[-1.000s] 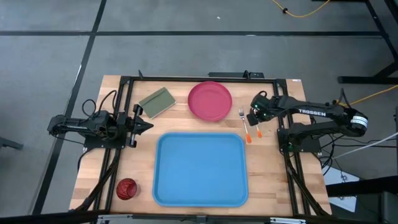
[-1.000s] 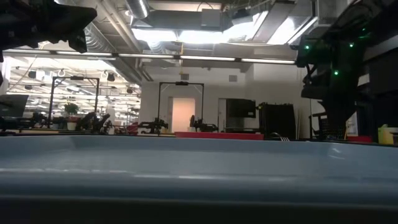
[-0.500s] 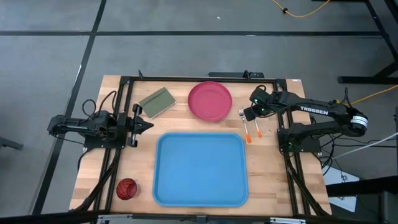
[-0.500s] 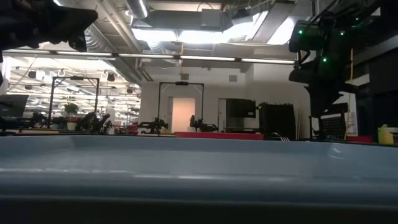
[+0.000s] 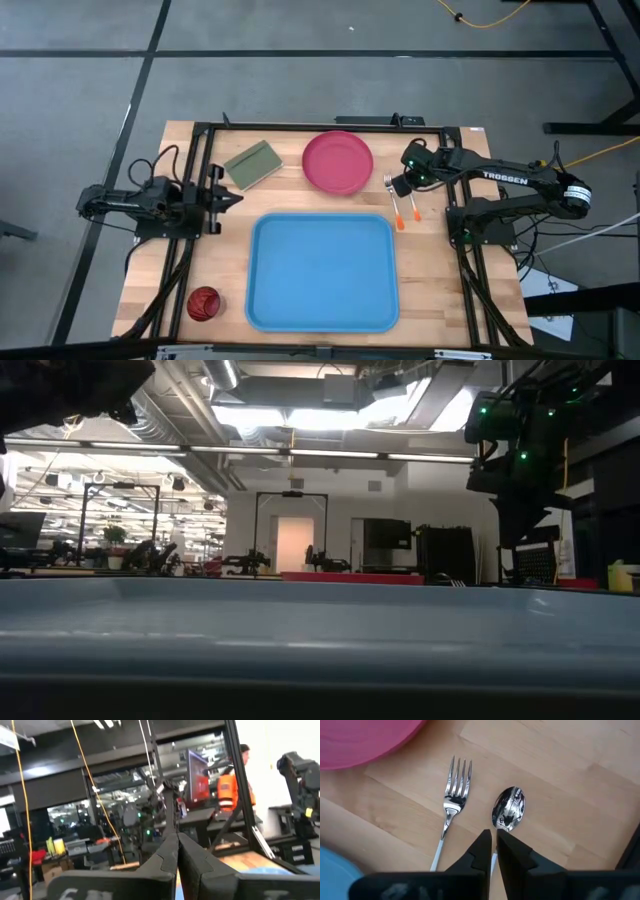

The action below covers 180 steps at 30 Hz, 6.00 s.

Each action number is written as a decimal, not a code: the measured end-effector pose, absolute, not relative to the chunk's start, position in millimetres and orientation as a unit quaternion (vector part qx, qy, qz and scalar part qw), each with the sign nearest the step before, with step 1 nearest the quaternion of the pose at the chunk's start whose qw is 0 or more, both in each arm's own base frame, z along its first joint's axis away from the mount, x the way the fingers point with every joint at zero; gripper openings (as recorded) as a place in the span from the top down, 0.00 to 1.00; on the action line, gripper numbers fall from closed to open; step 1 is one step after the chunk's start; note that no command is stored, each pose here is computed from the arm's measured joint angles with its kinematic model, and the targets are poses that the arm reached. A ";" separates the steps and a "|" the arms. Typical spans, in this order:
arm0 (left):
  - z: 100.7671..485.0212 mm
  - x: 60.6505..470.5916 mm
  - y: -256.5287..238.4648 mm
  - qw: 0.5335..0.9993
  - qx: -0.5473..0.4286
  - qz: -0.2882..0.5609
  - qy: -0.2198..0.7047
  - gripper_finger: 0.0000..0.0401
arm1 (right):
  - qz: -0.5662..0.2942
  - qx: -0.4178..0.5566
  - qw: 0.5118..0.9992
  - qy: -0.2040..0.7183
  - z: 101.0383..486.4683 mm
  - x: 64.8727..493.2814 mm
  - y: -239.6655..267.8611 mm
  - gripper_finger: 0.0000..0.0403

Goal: Pick and place plate/cup/fork/spoon on tray
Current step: Put the orange spoon on the right of the blue tray

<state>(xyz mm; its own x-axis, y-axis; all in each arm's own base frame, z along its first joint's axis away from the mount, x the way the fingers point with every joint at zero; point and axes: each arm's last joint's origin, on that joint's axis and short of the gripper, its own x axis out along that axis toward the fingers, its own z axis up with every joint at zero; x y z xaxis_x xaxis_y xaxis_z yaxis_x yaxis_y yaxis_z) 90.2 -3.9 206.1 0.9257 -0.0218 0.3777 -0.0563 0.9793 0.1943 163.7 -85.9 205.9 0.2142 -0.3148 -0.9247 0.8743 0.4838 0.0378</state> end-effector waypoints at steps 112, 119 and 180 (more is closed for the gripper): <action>213.0 87.2 -3.2 0.973 0.015 0.001 -0.229 1.00 | -0.239 0.468 0.766 0.370 235.4 219.2 -16.4 0.99; 213.1 87.2 -3.4 0.973 -0.025 -0.010 -0.229 1.00 | -0.289 0.494 0.742 0.349 220.4 223.8 57.3 0.99; 214.1 86.6 -3.4 0.970 -0.060 -0.020 -0.235 1.00 | -0.351 0.530 0.665 0.392 125.9 245.3 137.8 0.89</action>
